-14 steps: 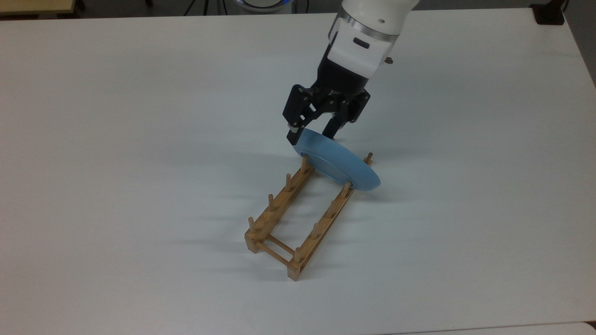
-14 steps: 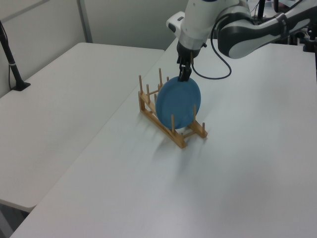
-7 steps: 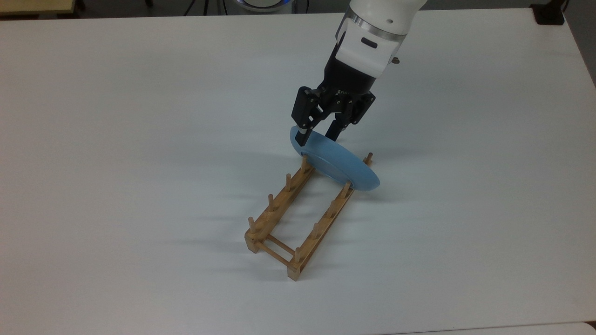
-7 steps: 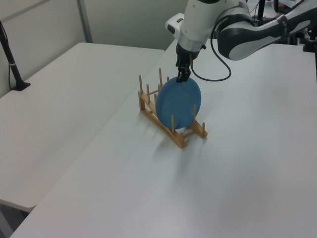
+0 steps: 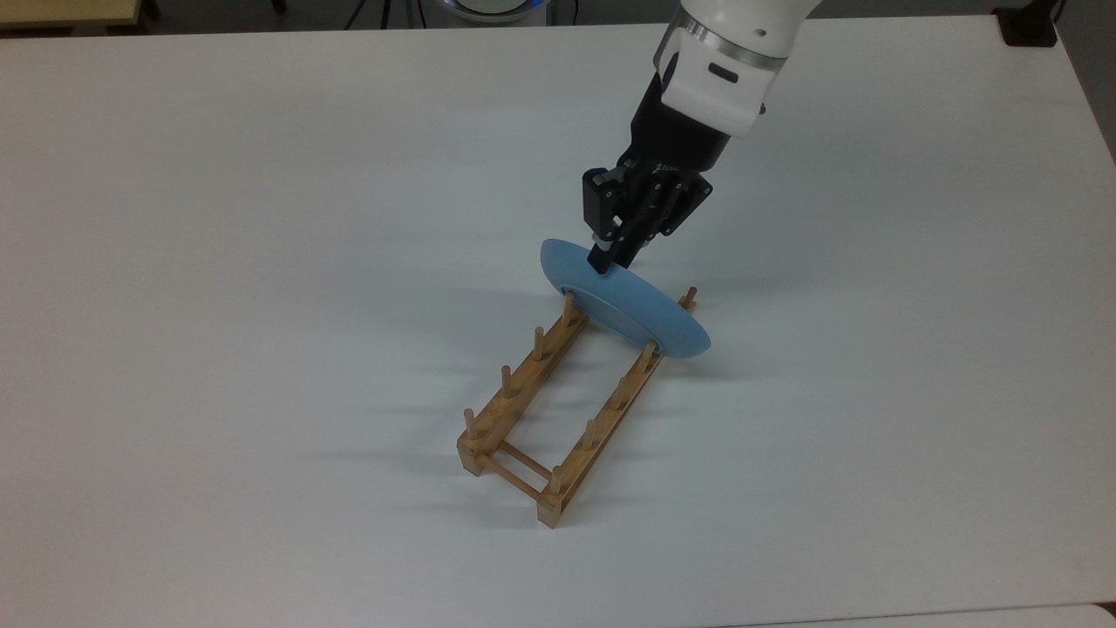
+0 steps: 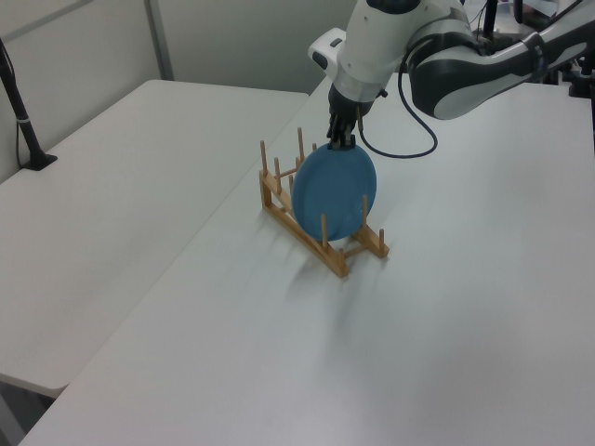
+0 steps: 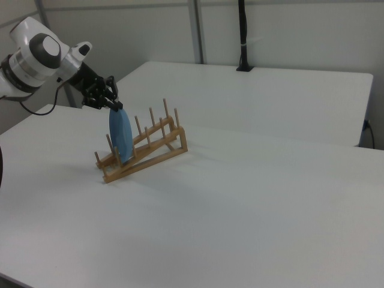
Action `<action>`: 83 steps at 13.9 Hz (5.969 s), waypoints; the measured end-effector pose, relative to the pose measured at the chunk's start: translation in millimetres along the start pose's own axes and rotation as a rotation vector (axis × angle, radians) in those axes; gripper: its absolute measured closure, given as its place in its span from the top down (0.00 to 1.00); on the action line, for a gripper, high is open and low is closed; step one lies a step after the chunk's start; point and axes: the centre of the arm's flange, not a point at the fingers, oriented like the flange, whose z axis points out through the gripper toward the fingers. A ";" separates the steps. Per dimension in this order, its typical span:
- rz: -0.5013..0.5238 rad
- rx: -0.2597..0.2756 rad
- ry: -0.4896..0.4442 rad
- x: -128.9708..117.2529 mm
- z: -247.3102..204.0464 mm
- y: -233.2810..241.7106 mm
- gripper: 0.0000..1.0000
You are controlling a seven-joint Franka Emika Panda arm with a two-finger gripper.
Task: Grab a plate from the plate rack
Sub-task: 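Close the gripper on the plate rim, then lift the blue plate up out of the rack pegs, then carry the plate away from the rack and lower it toward the table, then set the plate flat on the table and open the gripper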
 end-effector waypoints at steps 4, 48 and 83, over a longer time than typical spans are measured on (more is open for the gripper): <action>-0.028 -0.038 0.005 1.0 -1.1 -2.3 0.05; 0.311 0.226 -0.029 -42.9 -49.3 110.0 0.04; 0.336 0.524 -0.412 -248.9 285.4 187.7 0.03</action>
